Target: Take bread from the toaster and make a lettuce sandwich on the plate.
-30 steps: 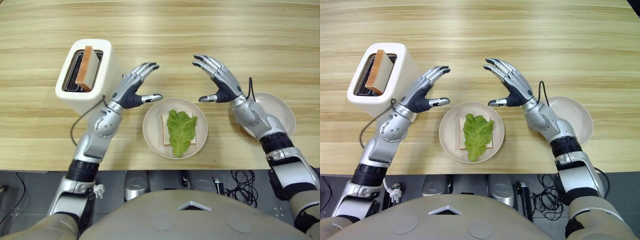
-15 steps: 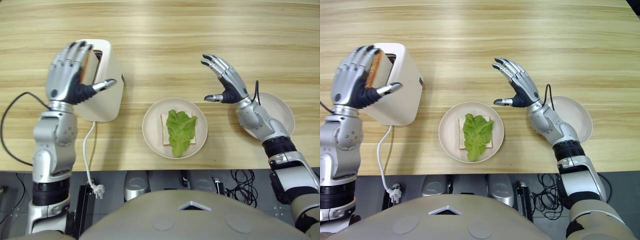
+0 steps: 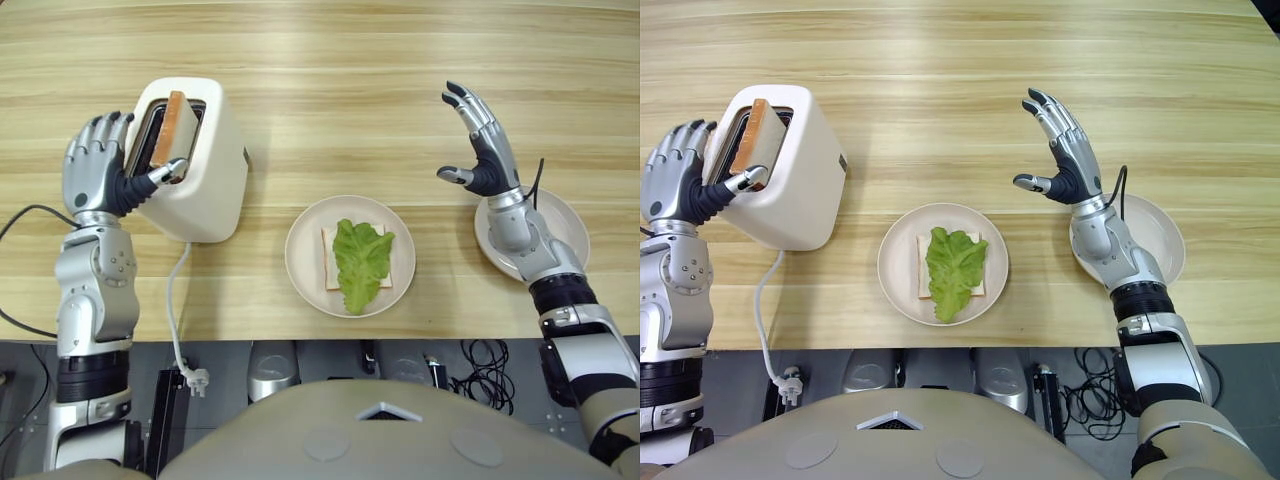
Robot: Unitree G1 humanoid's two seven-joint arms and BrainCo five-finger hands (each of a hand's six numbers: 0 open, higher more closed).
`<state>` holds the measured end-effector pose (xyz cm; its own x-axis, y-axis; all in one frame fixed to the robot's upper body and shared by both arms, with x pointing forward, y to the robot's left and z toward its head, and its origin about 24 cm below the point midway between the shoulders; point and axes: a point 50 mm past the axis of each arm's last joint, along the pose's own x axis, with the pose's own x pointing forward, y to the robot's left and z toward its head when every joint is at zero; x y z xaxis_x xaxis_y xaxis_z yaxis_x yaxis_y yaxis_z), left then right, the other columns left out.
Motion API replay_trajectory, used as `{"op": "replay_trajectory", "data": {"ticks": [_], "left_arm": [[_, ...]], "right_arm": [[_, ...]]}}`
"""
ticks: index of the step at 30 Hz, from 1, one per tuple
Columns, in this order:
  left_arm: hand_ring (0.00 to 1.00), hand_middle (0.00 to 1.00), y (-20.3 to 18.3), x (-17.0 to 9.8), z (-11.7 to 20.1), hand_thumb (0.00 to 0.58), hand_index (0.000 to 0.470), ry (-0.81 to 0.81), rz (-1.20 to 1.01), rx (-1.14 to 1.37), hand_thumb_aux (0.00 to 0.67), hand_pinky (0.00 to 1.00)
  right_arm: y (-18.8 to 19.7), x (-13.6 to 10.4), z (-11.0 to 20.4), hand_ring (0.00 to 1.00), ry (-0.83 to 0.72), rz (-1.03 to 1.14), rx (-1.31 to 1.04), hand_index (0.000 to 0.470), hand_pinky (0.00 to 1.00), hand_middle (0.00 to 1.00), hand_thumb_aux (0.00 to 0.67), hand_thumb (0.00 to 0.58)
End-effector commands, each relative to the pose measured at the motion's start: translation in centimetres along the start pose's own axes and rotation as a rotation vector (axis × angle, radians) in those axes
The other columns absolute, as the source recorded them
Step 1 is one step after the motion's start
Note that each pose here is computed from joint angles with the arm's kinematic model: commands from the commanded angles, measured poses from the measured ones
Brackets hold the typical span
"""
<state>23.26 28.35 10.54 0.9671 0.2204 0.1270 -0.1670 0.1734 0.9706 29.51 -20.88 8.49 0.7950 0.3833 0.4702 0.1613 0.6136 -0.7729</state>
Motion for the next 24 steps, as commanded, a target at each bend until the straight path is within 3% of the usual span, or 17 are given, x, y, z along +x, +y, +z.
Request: {"op": "replay_trajectory", "data": {"ticks": [1, 3, 4, 5, 6, 9, 14, 15, 24], "left_arm": [[0.0, 0.0, -0.5, 0.1, 0.3, 0.0, 0.0, -0.014, -0.039, 0.017, 0.0, 0.0], [0.0, 0.0, -0.5, 0.1, 0.4, 0.0, 0.0, -0.017, -0.042, 0.018, 0.0, 0.0], [0.0, 0.0, -0.5, 0.1, 0.5, 0.194, 0.085, -0.017, -0.042, 0.017, 0.123, 0.0], [0.0, 0.0, -0.5, 0.1, 0.5, 0.449, 0.242, -0.018, -0.042, 0.016, 0.352, 0.0], [0.0, 0.0, -0.5, 0.2, 0.5, 0.545, 0.346, -0.018, -0.044, 0.015, 0.504, 0.0], [0.0, 0.0, -0.6, 0.2, 0.6, 0.552, 0.359, -0.02, -0.049, 0.005, 0.523, 0.0], [0.0, 0.0, 0.3, 0.6, 1.1, 0.577, 0.429, -0.04, 0.016, -0.009, 0.625, 0.0], [0.0, 0.0, 0.6, 0.7, 1.2, 0.58, 0.46, -0.046, 0.037, -0.011, 0.67, 0.0], [0.0, 0.0, 1.9, 1.1, 2.5, 0.58, 0.46, -0.093, 0.138, -0.056, 0.67, 0.0]], "right_arm": [[-0.2, -0.4, -0.4, 0.0, 0.025, 0.001, 0.003, 0.0, 0.0, 0.0, 0.0, 0.0], [-0.1, -0.4, -0.5, 0.0, 0.028, 0.005, 0.002, 0.0, 0.0, 0.0, 0.0, 0.0], [-0.1, -0.4, -0.5, 0.0, 0.029, 0.005, 0.003, 0.0, 0.0, 0.0, 0.0, 0.0], [-0.1, -0.5, -0.5, 0.0, 0.03, 0.004, 0.003, 0.0, 0.0, 0.0, 0.0, 0.0], [-0.1, -0.5, -0.5, 0.0, 0.03, 0.004, 0.004, 0.0, 0.0, 0.0, 0.0, 0.0], [0.1, -0.5, -0.5, 0.0, 0.032, 0.006, 0.006, 0.0, 0.0, 0.0, 0.0, 0.0], [0.5, -0.6, -0.5, 0.0, 0.038, 0.021, 0.005, 0.0, 0.0, 0.0, 0.0, 0.0], [0.6, -0.7, -0.5, 0.0, 0.039, 0.026, 0.004, 0.0, 0.0, 0.0, 0.0, 0.0], [1.4, -0.8, -0.4, 0.0, 0.043, 0.057, 0.004, 0.0, 0.0, 0.0, 0.0, 0.0]]}}
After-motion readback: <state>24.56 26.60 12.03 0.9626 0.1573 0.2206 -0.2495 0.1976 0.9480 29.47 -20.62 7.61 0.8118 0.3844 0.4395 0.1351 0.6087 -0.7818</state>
